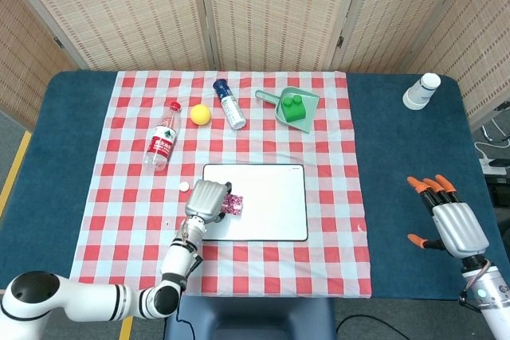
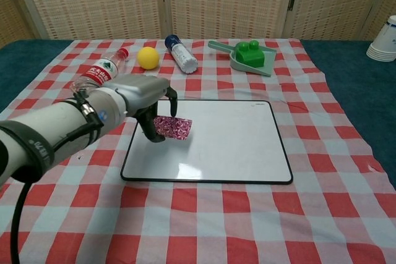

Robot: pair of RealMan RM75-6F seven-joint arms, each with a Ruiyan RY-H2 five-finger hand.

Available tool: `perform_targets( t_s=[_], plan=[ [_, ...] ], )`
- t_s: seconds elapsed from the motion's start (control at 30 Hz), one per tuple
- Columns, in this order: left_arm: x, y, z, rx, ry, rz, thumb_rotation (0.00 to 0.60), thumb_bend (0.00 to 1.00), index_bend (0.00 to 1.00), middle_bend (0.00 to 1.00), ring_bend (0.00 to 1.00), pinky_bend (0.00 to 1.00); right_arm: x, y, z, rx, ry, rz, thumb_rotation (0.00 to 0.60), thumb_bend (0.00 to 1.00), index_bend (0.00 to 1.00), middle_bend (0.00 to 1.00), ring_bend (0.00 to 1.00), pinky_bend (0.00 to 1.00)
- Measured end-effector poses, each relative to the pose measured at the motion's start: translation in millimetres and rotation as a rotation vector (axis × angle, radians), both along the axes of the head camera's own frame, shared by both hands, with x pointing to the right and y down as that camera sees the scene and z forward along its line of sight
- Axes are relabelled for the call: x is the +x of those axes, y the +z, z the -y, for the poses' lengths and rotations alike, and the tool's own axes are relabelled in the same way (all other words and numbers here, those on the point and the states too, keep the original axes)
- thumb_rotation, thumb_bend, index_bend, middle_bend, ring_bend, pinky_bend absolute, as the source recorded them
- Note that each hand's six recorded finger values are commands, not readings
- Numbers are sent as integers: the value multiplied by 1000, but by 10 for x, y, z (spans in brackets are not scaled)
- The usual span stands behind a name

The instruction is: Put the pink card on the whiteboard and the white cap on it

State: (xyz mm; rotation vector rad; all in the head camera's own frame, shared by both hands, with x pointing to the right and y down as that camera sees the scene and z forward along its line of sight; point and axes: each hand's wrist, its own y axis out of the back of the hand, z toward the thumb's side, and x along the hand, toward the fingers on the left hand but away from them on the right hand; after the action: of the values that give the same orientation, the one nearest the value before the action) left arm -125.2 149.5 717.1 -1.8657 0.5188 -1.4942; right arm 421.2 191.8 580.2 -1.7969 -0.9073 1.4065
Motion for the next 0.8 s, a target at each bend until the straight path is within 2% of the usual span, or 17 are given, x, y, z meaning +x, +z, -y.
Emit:
perform_targets(
  t_s=[0.17,0.43,0.6,0.8],
  plan=[
    [195,142,5,-10,9,4,600,260,420,1000,1000,1000,33,7,10,-11,6,7,600,27,29,153,52,63],
    [537,169,31,6,22,-26,600,260,412,1000,1000,1000,62,-16,23,-7,14,14,600,27,29,153,52,63],
    [575,174,55,17,6,-43,600,238,343,1000,1000,1000,67,-20,22,-6,15,13,600,27,29,153,52,63],
    [503,150,117,32,-8,-43,600,215,334,1000,1000,1000,65,-12,18,-8,13,11,600,27,29,153,52,63]
  ],
)
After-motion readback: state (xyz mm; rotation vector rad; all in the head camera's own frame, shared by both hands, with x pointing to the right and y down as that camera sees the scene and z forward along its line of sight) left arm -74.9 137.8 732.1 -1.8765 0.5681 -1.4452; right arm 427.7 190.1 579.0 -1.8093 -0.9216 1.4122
